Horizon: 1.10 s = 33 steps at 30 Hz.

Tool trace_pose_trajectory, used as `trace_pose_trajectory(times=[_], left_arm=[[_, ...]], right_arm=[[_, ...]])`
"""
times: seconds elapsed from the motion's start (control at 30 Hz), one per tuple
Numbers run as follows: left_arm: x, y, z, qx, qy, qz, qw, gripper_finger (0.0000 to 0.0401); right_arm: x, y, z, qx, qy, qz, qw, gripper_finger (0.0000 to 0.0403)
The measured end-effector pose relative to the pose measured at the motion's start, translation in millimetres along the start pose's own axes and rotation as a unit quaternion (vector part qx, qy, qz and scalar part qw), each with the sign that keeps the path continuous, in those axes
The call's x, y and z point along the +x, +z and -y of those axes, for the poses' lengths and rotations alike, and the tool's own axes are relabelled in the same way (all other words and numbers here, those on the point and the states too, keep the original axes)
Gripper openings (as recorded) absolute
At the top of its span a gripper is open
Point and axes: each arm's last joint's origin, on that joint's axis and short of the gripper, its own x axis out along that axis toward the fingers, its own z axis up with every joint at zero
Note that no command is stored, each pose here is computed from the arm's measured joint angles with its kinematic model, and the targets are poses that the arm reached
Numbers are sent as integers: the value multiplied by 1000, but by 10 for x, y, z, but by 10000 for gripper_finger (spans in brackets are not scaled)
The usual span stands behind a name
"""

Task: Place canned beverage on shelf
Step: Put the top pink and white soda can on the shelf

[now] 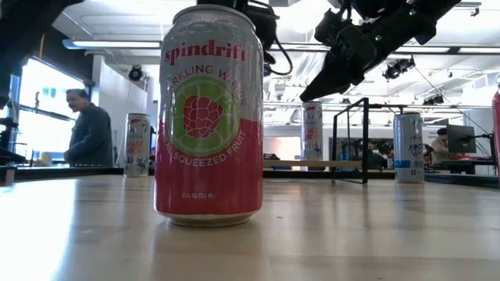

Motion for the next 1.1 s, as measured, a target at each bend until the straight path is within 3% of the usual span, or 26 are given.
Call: trace_pose_trajectory(times=[0.37,1.1], left_arm=[[65,144,-3,37,30,17,999,261],[67,159,6,13,18,25,999,262]], right_arm=[[0,0,-1,0,1,0,1000,0],[0,0,-2,2,2,0,1000,0]])
